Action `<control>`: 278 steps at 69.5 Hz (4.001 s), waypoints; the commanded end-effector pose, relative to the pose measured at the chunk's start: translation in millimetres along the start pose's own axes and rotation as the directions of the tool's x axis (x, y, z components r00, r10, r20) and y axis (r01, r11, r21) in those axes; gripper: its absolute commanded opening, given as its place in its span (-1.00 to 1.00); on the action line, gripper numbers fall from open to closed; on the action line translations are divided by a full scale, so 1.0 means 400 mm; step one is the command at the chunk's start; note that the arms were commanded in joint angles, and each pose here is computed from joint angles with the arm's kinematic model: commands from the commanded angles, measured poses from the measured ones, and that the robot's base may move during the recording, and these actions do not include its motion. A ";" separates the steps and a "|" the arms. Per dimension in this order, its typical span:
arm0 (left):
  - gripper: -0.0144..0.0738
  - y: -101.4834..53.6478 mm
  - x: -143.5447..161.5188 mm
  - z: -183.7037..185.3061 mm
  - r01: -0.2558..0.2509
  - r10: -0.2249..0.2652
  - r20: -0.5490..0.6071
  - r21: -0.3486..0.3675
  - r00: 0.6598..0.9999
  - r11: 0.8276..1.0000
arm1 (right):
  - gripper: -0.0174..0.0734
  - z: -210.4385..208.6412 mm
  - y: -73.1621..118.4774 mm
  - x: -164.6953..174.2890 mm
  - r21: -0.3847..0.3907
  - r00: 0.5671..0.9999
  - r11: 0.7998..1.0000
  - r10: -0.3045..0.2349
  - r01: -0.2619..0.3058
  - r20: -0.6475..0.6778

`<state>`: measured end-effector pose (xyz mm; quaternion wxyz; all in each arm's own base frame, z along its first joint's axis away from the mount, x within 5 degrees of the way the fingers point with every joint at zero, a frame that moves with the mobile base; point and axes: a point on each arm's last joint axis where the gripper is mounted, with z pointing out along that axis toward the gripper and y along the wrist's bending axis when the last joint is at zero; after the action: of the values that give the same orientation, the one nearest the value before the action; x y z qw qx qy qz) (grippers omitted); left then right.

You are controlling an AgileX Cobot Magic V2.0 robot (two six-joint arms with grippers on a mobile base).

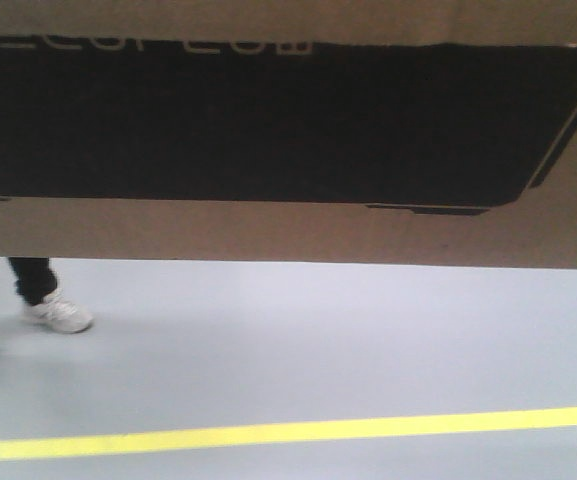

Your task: Grab box from left shelf to table start

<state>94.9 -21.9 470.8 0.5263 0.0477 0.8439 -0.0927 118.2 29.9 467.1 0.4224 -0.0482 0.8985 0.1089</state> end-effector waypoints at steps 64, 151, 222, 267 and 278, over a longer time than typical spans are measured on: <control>-0.91 -0.019 -0.071 0.031 0.041 -0.052 0.146 0.075 0.988 0.996 | -0.48 -0.025 -0.009 -0.020 0.052 0.997 0.998 -0.036 0.032 0.074; -0.91 -0.023 -0.090 0.048 0.041 -0.055 0.158 0.086 0.986 0.995 | -0.48 -0.025 -0.009 -0.020 0.052 0.997 0.998 -0.036 0.032 0.074; -0.91 -0.030 -0.066 -0.056 0.048 -0.078 0.228 0.135 0.971 0.990 | -0.48 -0.025 -0.009 -0.020 0.052 0.997 0.998 -0.036 0.032 0.074; -0.91 -0.030 -0.066 -0.056 0.048 -0.078 0.228 0.135 0.971 0.990 | -0.48 -0.025 -0.009 -0.020 0.052 0.997 0.998 -0.036 0.032 0.074; -0.91 -0.030 -0.066 -0.056 0.048 -0.078 0.228 0.135 0.971 0.990 | -0.48 -0.025 -0.009 -0.020 0.052 0.997 0.998 -0.036 0.032 0.074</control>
<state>96.0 -23.7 476.2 0.5292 0.0532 0.8410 -0.0996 118.4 29.0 467.1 0.4230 -0.0455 0.8988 0.1054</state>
